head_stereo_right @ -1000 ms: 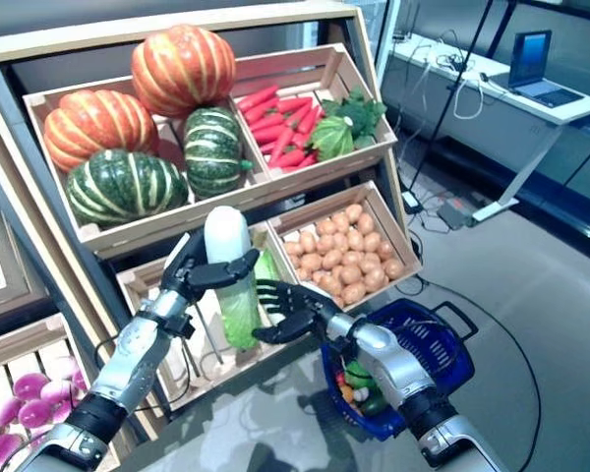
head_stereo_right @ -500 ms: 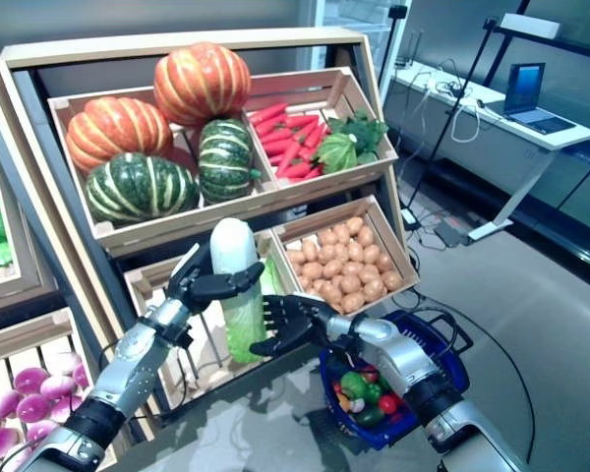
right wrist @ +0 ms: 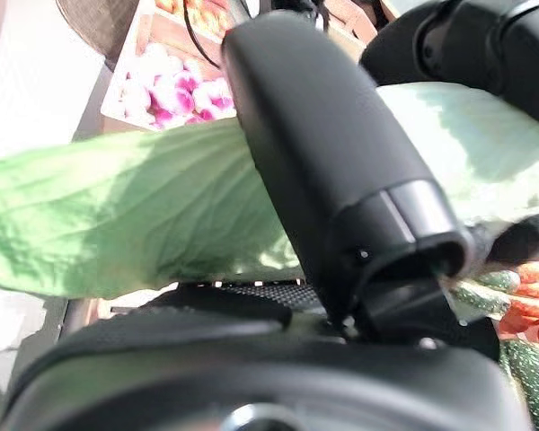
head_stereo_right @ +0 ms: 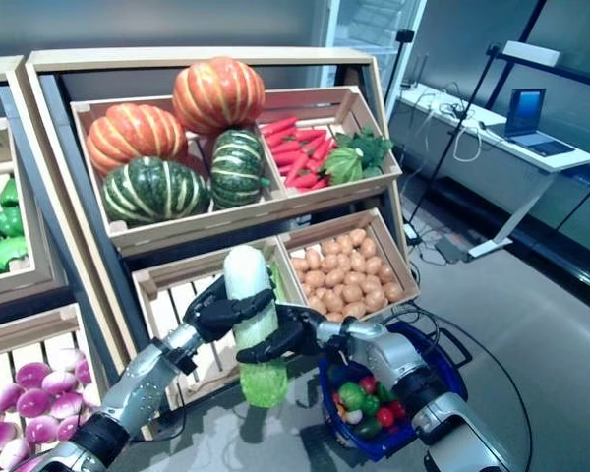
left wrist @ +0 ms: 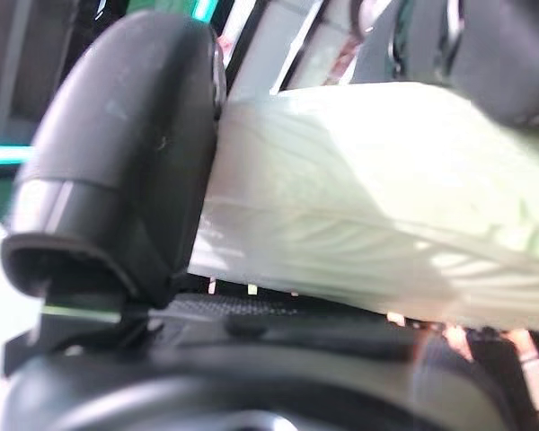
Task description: Put vegetables into the basket
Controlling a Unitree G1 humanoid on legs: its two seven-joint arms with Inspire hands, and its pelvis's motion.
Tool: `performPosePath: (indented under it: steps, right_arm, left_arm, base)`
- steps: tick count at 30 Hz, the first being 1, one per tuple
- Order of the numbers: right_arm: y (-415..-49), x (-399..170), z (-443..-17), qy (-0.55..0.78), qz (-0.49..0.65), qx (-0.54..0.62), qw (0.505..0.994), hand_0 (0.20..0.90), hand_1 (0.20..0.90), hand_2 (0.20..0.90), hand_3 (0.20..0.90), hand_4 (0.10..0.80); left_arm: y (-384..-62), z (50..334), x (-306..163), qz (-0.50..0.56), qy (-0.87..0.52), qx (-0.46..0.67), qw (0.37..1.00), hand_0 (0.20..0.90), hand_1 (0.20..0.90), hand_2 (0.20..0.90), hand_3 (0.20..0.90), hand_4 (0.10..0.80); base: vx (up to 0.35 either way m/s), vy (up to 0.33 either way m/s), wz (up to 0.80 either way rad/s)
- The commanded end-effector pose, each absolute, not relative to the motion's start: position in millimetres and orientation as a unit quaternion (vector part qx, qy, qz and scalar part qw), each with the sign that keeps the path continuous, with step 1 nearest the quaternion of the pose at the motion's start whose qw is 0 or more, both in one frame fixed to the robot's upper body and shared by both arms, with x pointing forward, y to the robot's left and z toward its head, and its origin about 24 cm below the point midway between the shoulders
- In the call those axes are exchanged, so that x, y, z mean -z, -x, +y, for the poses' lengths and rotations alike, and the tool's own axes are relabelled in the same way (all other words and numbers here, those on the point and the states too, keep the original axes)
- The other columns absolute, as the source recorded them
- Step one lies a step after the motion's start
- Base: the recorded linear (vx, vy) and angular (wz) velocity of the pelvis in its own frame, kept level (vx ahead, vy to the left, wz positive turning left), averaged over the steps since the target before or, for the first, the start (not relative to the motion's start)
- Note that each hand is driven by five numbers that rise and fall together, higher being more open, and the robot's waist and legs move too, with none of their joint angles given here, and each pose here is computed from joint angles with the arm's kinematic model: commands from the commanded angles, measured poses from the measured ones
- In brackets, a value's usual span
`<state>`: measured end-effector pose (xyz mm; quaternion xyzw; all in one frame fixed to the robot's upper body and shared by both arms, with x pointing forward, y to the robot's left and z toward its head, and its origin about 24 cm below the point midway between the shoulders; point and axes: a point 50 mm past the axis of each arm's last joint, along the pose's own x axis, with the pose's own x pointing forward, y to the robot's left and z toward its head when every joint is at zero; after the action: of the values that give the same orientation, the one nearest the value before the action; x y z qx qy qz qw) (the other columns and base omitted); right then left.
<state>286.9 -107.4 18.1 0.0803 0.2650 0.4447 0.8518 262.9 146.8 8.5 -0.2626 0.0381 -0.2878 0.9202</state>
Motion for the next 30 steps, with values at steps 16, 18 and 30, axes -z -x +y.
performPosePath:
  steps: [16, 18, 30]
  right_arm:
    - [-315.9, -89.2, -27.6, -0.073, 0.098, -0.45, 0.885, 0.3, 0.3, 0.3, 0.3, 0.4]
    - [-316.6, -87.7, -29.9, -0.065, 0.101, -0.448, 0.886, 0.3, 0.3, 0.3, 0.3, 0.4]
    - [-323.0, -83.9, -59.8, 0.02, 0.097, -0.425, 0.9, 0.3, 0.3, 0.3, 0.3, 0.4]
  left_arm:
    - [-277.4, 77.3, -75.2, -0.125, 0.349, 0.346, 0.862, 0.3, 0.3, 0.3, 0.3, 0.4]
    - [-277.6, 77.9, -77.4, -0.131, 0.343, 0.349, 0.862, 0.3, 0.3, 0.3, 0.3, 0.4]
    - [-284.3, 88.2, -89.9, -0.157, 0.303, 0.339, 0.877, 0.3, 0.3, 0.3, 0.3, 0.4]
  base:
    - [0.002, 0.001, 0.01]
    - [0.01, -0.001, 0.11]
    - [0.001, -0.001, 0.01]
